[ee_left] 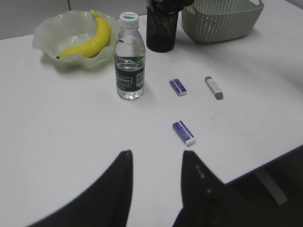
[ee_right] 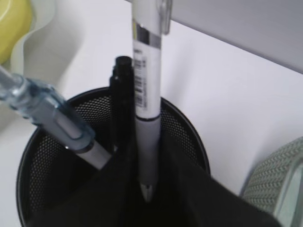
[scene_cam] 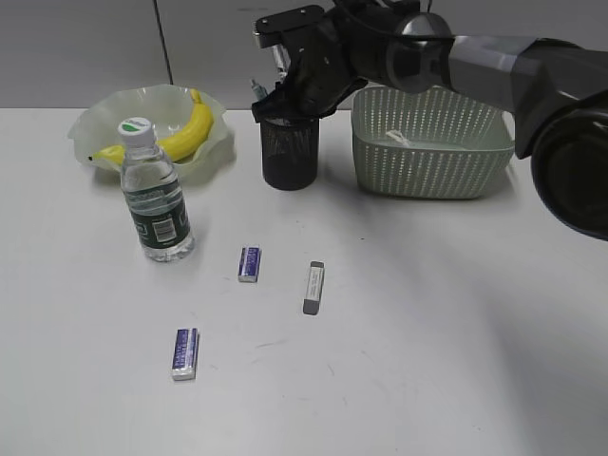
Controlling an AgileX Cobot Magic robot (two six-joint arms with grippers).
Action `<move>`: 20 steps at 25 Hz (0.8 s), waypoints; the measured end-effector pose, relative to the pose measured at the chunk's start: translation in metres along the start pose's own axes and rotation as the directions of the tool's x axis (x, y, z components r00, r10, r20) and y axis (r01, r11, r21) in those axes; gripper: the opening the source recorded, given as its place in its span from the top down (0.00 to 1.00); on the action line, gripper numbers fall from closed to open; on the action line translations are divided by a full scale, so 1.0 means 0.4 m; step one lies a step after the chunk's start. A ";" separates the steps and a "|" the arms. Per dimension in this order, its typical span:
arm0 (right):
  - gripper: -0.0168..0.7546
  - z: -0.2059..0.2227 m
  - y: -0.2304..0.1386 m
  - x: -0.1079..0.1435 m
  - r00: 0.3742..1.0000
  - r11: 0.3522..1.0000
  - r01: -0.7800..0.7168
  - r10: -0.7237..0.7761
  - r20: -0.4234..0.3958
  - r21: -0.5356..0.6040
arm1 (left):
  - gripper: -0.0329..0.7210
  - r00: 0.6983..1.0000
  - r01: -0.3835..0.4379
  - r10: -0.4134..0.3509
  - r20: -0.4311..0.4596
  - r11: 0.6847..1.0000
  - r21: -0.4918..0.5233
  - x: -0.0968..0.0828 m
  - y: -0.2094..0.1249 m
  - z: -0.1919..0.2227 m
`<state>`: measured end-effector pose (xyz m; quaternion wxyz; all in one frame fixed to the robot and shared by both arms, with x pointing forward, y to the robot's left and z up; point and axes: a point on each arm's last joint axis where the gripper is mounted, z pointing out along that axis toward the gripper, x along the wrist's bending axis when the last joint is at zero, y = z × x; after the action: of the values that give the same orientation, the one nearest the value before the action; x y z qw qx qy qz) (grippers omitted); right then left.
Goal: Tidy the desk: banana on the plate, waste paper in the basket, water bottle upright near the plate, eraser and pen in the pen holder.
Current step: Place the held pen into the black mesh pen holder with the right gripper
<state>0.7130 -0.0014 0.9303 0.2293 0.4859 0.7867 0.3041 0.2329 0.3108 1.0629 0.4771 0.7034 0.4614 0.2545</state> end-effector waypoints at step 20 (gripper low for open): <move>0.46 -0.063 0.043 -0.011 1.000 1.000 -0.002 0.002 0.015 -0.018 | 0.61 1.000 0.000 0.000 0.000 1.000 0.000 0.000 0.000 0.000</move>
<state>0.7092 -0.0056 0.9606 0.2394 0.4869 0.7816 0.3079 0.2329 0.3108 1.0629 0.4771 0.7034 0.4614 0.2545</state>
